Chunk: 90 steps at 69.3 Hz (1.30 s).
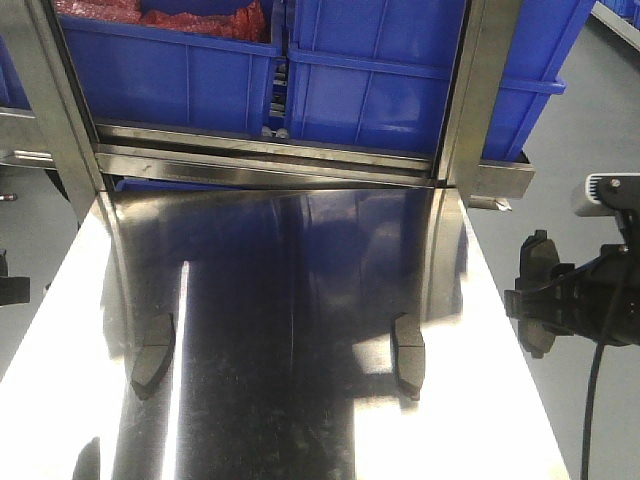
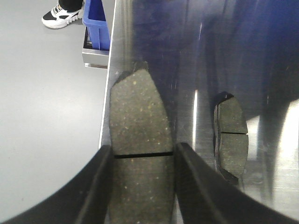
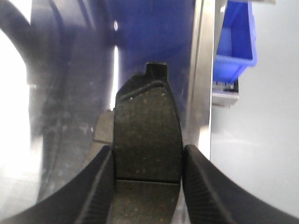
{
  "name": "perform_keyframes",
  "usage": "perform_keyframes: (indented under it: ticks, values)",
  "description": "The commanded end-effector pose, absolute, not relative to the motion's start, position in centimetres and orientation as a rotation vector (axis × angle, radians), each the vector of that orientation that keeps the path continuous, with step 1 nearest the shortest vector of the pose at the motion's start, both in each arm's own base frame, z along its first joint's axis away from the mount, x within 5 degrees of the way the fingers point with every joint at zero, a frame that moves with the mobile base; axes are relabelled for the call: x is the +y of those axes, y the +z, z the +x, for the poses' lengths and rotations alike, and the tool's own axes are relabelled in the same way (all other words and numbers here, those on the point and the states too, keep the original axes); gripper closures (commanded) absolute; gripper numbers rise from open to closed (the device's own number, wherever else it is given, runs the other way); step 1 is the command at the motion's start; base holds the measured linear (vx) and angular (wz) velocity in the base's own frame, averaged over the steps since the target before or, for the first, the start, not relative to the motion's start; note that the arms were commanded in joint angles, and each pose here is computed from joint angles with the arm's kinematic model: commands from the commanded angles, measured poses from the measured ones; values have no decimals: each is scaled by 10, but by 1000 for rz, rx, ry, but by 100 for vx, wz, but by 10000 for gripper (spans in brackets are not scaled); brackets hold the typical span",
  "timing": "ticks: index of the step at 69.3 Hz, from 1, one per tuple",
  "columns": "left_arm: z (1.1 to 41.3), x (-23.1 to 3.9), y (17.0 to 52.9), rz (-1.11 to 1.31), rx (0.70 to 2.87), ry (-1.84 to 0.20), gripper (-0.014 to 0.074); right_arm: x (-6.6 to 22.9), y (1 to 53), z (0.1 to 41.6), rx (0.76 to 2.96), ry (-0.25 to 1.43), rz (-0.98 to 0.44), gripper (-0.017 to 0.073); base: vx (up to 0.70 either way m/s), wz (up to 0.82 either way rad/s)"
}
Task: Move and align brake pads A on conveyor
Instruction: 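Close the right gripper on the brake pad and lift it, then turn the base away from the table holding both pads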
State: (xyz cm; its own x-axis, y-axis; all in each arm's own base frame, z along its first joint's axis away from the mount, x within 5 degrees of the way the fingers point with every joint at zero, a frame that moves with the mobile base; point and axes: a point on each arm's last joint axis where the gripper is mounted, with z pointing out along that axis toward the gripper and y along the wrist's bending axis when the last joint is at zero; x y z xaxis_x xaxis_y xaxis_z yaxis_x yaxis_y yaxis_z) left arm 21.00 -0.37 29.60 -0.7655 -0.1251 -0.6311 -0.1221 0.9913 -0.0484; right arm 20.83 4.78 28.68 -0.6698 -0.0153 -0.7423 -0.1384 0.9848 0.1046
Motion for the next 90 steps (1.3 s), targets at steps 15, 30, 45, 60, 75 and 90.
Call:
perform_keyframes:
  ticks: [15,30,45,60,75,90]
  values:
    - [213,-5,313,-155,2340,-21,486,47,311,209,2143,206,-105,500,0,0]
    - [213,-5,313,-155,2340,-21,486,47,310,209,2145,205,-105,500,0,0]
    - [213,-5,313,-155,2340,-21,486,47,310,209,2145,205,-105,500,0,0]
    - [213,-5,313,-155,2340,-21,486,47,310,209,2145,205,-105,500,0,0]
    - [213,-5,313,-155,2340,-21,486,47,310,209,2145,205,-105,500,0,0]
    - [213,-5,313,-155,2340,-21,486,47,310,209,2145,205,-105,500,0,0]
